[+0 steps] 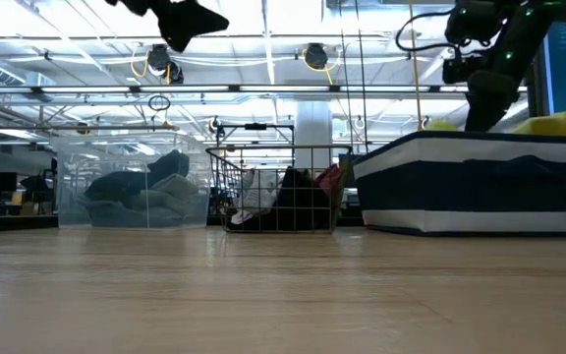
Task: Pick & Place Cloths
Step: Put the yellow shirt into the blue laundry organizer, then return to Home Position
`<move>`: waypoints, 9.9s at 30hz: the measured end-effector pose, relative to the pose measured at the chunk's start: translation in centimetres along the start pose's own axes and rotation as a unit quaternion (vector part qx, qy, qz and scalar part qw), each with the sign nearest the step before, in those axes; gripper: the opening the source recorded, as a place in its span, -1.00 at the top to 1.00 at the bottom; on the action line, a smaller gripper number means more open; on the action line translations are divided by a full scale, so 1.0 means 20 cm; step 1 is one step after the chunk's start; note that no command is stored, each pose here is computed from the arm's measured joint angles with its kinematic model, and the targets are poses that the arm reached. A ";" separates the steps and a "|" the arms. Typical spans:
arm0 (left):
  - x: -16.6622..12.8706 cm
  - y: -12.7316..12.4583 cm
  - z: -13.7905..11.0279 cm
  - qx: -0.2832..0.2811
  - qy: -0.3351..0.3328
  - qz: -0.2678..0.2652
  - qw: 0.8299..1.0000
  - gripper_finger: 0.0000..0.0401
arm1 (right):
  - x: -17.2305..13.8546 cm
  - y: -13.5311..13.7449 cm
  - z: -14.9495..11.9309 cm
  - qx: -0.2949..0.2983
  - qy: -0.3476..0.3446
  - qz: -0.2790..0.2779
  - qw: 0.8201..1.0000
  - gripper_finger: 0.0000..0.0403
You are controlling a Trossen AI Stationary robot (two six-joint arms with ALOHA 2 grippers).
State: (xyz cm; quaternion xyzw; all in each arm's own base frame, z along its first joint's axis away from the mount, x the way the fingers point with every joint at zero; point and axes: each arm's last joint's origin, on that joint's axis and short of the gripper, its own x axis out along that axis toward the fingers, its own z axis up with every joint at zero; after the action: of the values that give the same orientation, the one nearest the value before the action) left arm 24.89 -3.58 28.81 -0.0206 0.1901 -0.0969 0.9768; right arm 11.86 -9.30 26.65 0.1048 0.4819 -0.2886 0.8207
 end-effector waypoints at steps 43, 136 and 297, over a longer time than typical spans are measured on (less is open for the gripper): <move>-0.43 0.03 -0.75 0.039 -0.197 -0.029 0.979 -0.48 | -0.68 0.05 -0.37 -0.035 -0.402 0.181 0.897 0.95; -0.48 0.22 -0.79 0.046 -0.171 0.081 0.981 -0.48 | 0.10 0.44 -0.63 -0.238 -0.408 0.417 0.776 1.00; -0.53 0.15 -0.83 0.019 -0.176 0.145 0.973 -0.48 | 0.10 0.44 -0.63 -0.253 -0.419 0.410 0.769 1.00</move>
State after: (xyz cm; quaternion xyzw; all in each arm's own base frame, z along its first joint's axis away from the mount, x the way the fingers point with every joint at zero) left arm 9.52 1.40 17.16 0.0091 0.0141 0.0476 0.9987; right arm 8.55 2.76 17.53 -0.0501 0.0570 0.1928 0.9783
